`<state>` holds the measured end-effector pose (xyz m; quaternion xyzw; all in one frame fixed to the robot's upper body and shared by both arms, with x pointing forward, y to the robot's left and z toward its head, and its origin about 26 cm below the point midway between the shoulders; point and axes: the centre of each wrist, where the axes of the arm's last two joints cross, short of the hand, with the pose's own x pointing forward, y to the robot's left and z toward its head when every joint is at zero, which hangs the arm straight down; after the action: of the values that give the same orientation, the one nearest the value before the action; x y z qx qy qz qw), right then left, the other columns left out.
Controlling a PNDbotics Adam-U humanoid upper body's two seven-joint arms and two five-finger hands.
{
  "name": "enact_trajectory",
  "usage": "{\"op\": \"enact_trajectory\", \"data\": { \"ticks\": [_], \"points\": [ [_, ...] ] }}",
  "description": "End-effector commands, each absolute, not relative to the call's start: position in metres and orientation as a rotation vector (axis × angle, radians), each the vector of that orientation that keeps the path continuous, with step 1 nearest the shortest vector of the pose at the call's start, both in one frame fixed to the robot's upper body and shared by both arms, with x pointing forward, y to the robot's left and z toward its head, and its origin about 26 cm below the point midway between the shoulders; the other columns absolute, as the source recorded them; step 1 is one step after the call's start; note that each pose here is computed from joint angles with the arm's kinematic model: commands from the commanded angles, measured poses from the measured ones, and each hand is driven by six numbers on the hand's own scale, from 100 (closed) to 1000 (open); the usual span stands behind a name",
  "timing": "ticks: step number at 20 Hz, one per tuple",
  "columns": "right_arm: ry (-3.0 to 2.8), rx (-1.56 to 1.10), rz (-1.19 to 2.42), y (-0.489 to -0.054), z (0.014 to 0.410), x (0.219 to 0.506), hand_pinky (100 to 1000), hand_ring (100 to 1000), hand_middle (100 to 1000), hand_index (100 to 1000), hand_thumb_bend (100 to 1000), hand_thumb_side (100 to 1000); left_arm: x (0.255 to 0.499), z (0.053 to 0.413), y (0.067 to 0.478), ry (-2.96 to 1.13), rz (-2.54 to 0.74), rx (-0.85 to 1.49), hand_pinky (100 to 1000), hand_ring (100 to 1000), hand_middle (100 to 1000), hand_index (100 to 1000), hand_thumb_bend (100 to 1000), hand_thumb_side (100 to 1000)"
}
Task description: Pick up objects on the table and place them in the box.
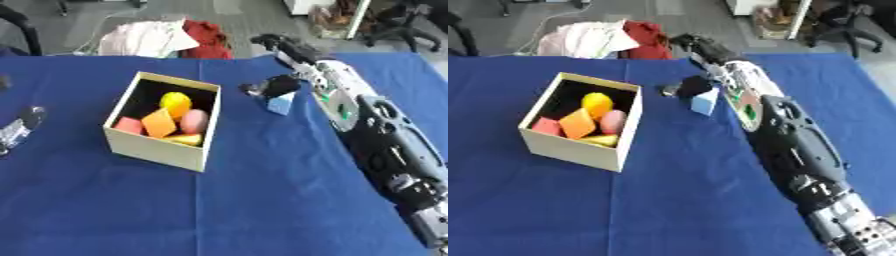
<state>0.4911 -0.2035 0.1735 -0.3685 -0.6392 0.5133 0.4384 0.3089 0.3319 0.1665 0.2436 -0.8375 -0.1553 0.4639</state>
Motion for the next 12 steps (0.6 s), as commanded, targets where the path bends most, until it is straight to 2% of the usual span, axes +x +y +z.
{"op": "enact_trajectory", "data": {
  "ticks": [1,2,12],
  "points": [
    [-1.536,-0.963,1.171,-0.226,0.171,0.497,878,890,950,1000,438,555,0.308,0.175,0.336,-2.076,-0.389,0.624,779,752,604,699,689,422],
    [-1.518,-0.969,1.155,-0.229,0.166,0.498,878,890,951,1000,460,595,0.308,0.175,0.336,-2.076,-0.388,0.624,779,752,604,699,689,422],
    [-1.405,-1.020,1.094,-0.245,0.143,0.501,878,892,949,1000,436,589,0.308,0.176,0.334,-2.086,-0.386,0.616,780,751,604,699,688,422]
  ]
}}
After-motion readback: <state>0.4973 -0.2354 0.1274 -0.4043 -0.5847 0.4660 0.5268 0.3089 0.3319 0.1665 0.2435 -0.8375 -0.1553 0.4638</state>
